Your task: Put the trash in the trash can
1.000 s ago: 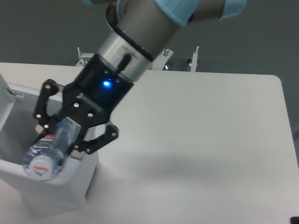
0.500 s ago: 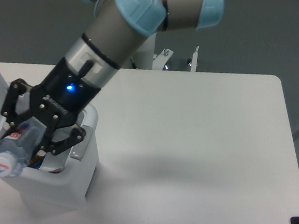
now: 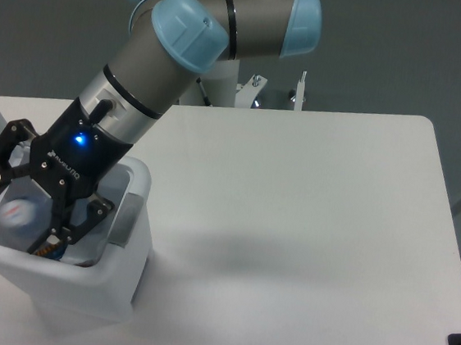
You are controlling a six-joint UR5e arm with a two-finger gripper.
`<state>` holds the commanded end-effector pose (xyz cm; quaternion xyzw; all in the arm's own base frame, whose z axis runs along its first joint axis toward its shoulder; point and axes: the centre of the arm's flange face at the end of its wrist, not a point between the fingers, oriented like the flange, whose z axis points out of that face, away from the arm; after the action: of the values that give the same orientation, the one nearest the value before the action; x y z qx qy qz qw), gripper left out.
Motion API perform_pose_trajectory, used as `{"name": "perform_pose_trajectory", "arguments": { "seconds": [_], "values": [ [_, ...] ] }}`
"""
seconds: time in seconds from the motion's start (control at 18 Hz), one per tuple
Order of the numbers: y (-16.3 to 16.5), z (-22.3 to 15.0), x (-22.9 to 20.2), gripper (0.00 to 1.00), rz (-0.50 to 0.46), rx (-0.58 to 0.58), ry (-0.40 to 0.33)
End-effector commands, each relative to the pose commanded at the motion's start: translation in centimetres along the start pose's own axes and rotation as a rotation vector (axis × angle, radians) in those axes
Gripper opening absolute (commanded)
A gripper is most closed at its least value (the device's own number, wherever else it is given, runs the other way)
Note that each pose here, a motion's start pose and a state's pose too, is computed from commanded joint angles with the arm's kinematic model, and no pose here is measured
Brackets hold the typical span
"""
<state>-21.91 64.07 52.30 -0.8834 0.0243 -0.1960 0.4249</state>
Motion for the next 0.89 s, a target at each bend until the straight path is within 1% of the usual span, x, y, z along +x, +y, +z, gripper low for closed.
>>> {"name": "perform_pose_trajectory", "arguments": {
  "seconds": [0.11,0.17,0.22,0.44,0.5,0.56,0.67,0.78,0.89],
  "values": [
    [0.1,-0.4,-0.7,0.9,-0.007,0.002,-0.01],
    [0.3,-1.3,-1.8,0.97,-0.019,0.007,-0.028],
    [0.4,-2.2,-3.0,1.0,-0.029,0.005,-0.062],
    [1.2,-5.9,-7.0,1.0,-0.067,-0.007,-0.201],
    [1.7,-6.7,-8.2,1.0,-0.079,-0.028,-0.258],
    [1.9,-7.2,-8.8,1.0,-0.085,-0.042,-0.297],
    [2.2,-8.5,-10.2,1.0,-0.066,-0.075,-0.375],
    [3.1,-10.1,-12.2,1.0,-0.032,-0.125,-0.424],
    [5.5,-12.0,-15.2,1.0,-0.045,-0.194,-0.45]
  ]
}}
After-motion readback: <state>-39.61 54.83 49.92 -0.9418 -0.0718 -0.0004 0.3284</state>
